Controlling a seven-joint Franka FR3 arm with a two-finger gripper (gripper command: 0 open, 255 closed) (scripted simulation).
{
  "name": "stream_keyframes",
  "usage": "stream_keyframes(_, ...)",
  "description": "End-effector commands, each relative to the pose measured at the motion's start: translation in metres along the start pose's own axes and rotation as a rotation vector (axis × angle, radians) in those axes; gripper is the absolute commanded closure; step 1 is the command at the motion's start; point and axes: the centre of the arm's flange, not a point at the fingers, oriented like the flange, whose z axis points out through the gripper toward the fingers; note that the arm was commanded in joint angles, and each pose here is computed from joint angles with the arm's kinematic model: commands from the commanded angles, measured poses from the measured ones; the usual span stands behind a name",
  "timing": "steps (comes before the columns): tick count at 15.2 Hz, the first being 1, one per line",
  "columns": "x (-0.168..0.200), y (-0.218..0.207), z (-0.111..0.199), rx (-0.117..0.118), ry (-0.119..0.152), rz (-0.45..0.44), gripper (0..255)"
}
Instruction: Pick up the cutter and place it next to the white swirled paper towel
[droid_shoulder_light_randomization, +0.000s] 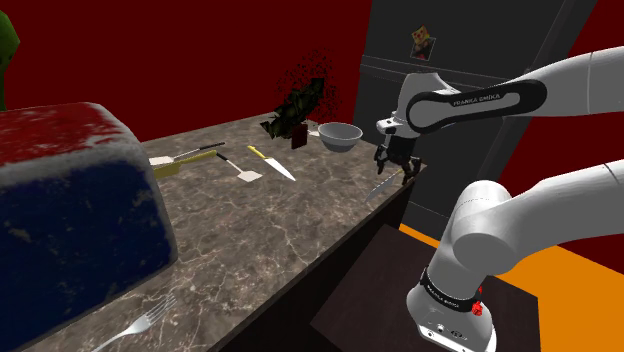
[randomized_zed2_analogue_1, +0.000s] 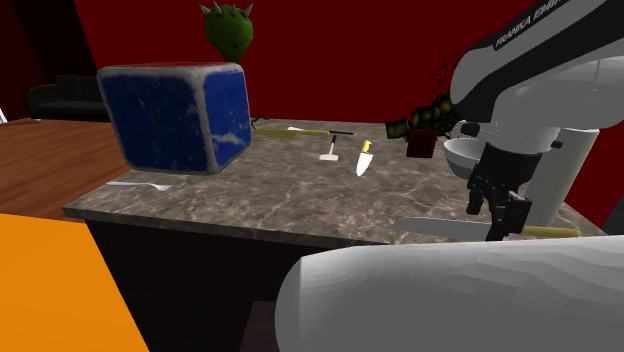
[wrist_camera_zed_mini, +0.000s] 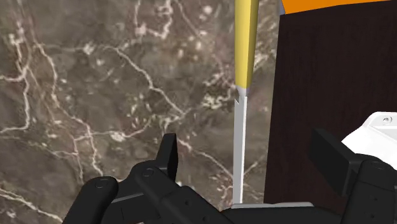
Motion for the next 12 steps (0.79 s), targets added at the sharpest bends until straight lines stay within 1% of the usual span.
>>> stream_keyframes(1, 0.0, 0.0, -0.013, 0.0, 0.0, 0.0, 0)
stream_keyframes(4, 0.0, 0.0, -0.05, 0.0, 0.0, 0.0, 0)
stream_keyframes(12, 0.0, 0.0, -0.05, 0.0, 0.0, 0.0, 0)
